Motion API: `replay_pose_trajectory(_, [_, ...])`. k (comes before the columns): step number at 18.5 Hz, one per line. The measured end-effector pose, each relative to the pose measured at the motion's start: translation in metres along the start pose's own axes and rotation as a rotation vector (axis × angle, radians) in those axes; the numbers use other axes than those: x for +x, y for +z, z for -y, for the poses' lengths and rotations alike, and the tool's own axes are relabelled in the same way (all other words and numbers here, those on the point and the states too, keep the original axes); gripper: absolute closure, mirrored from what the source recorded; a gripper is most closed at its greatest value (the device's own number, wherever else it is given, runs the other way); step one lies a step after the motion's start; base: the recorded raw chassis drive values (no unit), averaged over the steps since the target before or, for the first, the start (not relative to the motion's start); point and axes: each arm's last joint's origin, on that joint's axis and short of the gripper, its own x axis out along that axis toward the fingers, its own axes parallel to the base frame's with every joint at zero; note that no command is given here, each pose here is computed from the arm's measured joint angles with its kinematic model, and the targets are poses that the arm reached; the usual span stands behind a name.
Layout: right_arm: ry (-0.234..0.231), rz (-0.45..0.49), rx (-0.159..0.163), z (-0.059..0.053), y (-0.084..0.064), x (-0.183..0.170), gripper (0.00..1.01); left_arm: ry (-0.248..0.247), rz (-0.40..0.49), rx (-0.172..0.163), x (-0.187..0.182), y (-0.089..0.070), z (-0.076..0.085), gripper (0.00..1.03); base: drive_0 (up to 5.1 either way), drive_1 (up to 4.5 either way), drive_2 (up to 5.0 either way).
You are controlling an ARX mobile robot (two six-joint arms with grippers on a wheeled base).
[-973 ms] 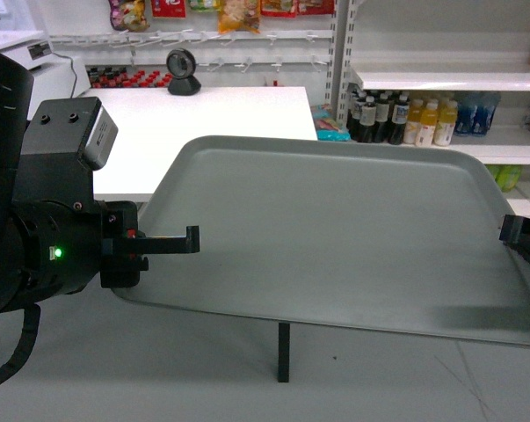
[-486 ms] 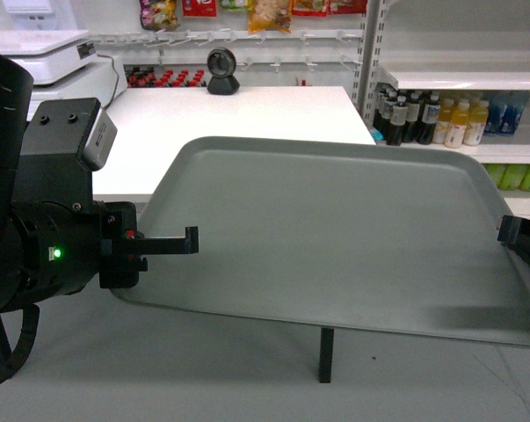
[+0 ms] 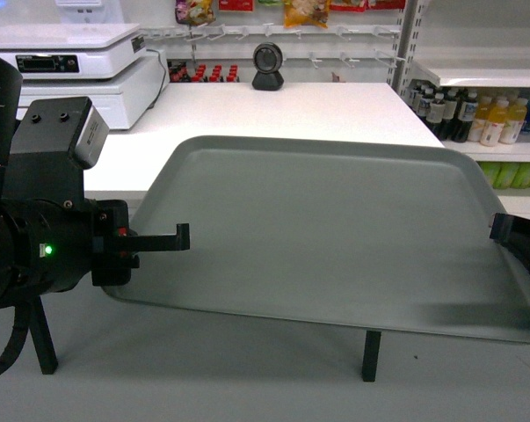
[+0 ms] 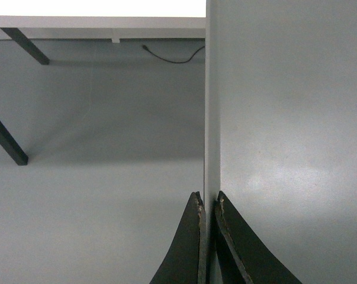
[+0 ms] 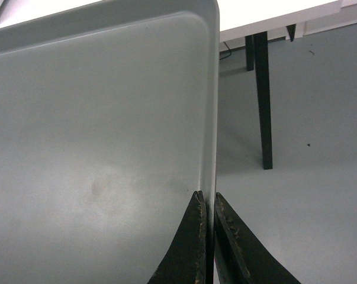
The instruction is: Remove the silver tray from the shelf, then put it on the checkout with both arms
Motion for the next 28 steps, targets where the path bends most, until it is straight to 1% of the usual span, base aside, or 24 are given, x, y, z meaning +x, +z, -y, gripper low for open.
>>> replay_pose_trajectory(1, [0.004,-0.003,0.0,-0.0002,-0.0002,0.0,0.99,0.0,0.0,0.002,0.0001,0.0002,-0.0004,1.0,0.0,0.0,0.0])
replay_pose_trajectory(4, [-0.005,-0.005,0.002,0.0013,-0.001,-0.0004,0.99,0.003,0.001,0.005,-0.0003,-0.0003,0.0011,1.0,-0.1,4.2,-4.4])
replay_pose_trajectory(8, [-0.009,-0.002,0.005,0.0029,-0.0003,-0.0005,0.99,-0.004,0.01,0.003,-0.0005,0.0005,0.0024,1.0,0.2,4.57,-4.1])
replay_pose_trajectory(28, [-0.009,-0.003,0.005,0.0029,-0.0003,-0.0005,0.99,-0.003,0.005,0.005,-0.0005,-0.0001,0.0025,1.0,0.2,4.49,-4.1])
